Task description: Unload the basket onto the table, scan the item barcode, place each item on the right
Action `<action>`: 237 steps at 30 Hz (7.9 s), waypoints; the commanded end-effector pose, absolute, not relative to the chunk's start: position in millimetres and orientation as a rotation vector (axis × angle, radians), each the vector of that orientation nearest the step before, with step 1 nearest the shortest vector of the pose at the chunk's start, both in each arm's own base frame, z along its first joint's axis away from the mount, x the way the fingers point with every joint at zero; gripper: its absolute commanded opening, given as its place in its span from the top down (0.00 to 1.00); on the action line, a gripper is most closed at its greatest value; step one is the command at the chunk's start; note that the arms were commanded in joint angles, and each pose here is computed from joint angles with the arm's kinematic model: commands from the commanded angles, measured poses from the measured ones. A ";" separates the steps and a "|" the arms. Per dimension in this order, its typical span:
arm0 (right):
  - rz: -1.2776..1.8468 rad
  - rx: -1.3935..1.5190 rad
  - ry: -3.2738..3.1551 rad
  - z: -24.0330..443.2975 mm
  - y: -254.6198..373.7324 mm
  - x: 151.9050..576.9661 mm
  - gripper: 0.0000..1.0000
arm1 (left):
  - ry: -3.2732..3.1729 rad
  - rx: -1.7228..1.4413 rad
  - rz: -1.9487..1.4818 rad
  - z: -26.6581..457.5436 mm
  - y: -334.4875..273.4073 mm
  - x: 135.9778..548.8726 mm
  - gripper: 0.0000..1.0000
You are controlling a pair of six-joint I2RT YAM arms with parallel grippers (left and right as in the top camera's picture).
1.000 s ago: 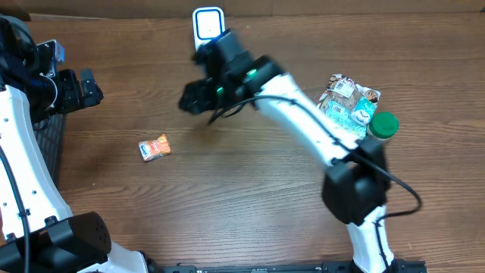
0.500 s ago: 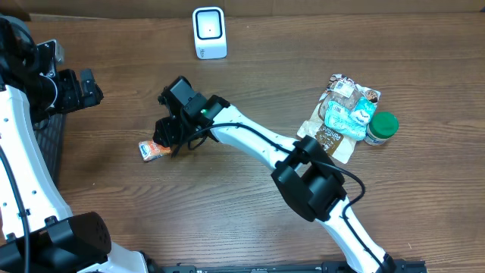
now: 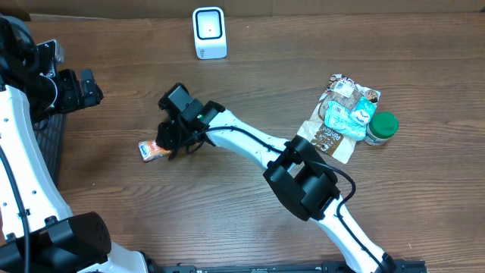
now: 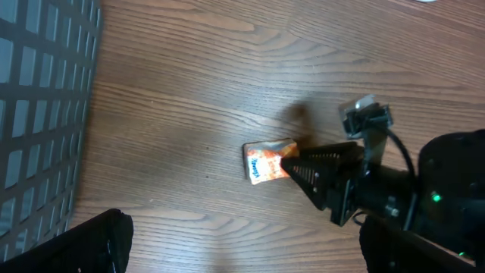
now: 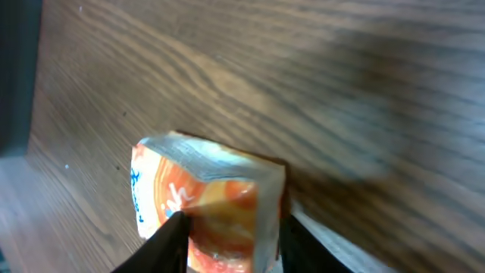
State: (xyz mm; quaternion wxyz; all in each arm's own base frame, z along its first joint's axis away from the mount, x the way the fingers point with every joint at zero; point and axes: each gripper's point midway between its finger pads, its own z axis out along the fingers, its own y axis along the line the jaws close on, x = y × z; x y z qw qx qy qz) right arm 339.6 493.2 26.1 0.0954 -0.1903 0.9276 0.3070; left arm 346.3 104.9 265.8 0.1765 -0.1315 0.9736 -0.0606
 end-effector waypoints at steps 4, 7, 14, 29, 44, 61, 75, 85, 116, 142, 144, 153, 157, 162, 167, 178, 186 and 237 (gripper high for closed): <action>0.862 -0.580 2.784 -1.9 498.7 329.5 0.80 | 2.756 -0.346 -0.167 266.2 105.5 346.9 0.01; 0.862 -0.575 2.796 -3.9 496.0 330.3 0.96 | 2.756 -0.346 -0.167 266.2 105.5 346.9 0.00; 0.870 -0.485 2.764 41.3 471.6 359.4 0.96 | 2.756 -0.346 -0.167 266.2 105.5 346.9 0.00; 0.596 0.148 3.077 70.7 335.4 376.2 0.96 | 2.756 -0.346 -0.167 266.2 105.5 346.9 0.01; 0.453 -0.847 2.996 67.2 304.9 354.2 0.40 | 2.756 -0.346 -0.167 266.2 105.5 346.9 0.01; 0.518 -1.402 2.503 51.0 320.7 397.2 0.44 | 2.756 -0.346 -0.167 266.2 105.5 346.9 0.00; 0.647 -1.419 2.501 23.5 327.7 377.7 0.53 | 2.756 -0.346 -0.167 266.2 105.5 346.9 0.01; 0.700 -1.315 2.610 15.7 325.1 367.1 0.67 | 2.756 -0.346 -0.167 266.2 105.5 346.9 0.00; 0.638 0.181 3.068 50.7 300.5 394.5 0.66 | 2.755 -0.347 -0.167 266.2 105.6 347.0 0.00; 0.825 -0.455 2.985 60.4 299.0 387.1 0.68 | 2.755 -0.346 -0.167 266.2 105.5 347.0 0.01; 0.823 -0.414 2.996 59.3 298.8 387.7 0.68 | 2.756 -0.346 -0.167 266.2 105.5 346.9 0.01; 0.810 -0.263 3.033 30.4 296.0 387.2 0.76 | 2.755 -0.346 -0.167 266.2 105.5 347.0 0.00; 0.803 -0.237 3.063 18.1 293.0 381.4 0.80 | 2.755 -0.346 -0.167 266.2 105.5 347.0 0.01; 0.817 -0.232 3.086 12.2 291.7 374.2 0.91 | 2.755 -0.346 -0.167 266.2 105.5 347.0 0.01; 0.943 -0.246 3.077 21.4 302.5 369.1 0.96 | 2.756 -0.346 -0.167 266.2 105.5 346.9 0.00; 1.690 -0.274 2.733 165.9 306.5 376.5 0.96 | 2.755 -0.346 -0.167 266.2 105.5 347.0 0.00; 2.202 -0.339 2.376 247.3 279.3 375.6 0.96 | 2.756 -0.346 -0.167 266.2 105.5 346.9 0.00; 0.186 -0.081 2.344 277.3 234.4 497.3 0.96 | 2.755 -0.346 -0.167 266.2 105.5 347.0 0.00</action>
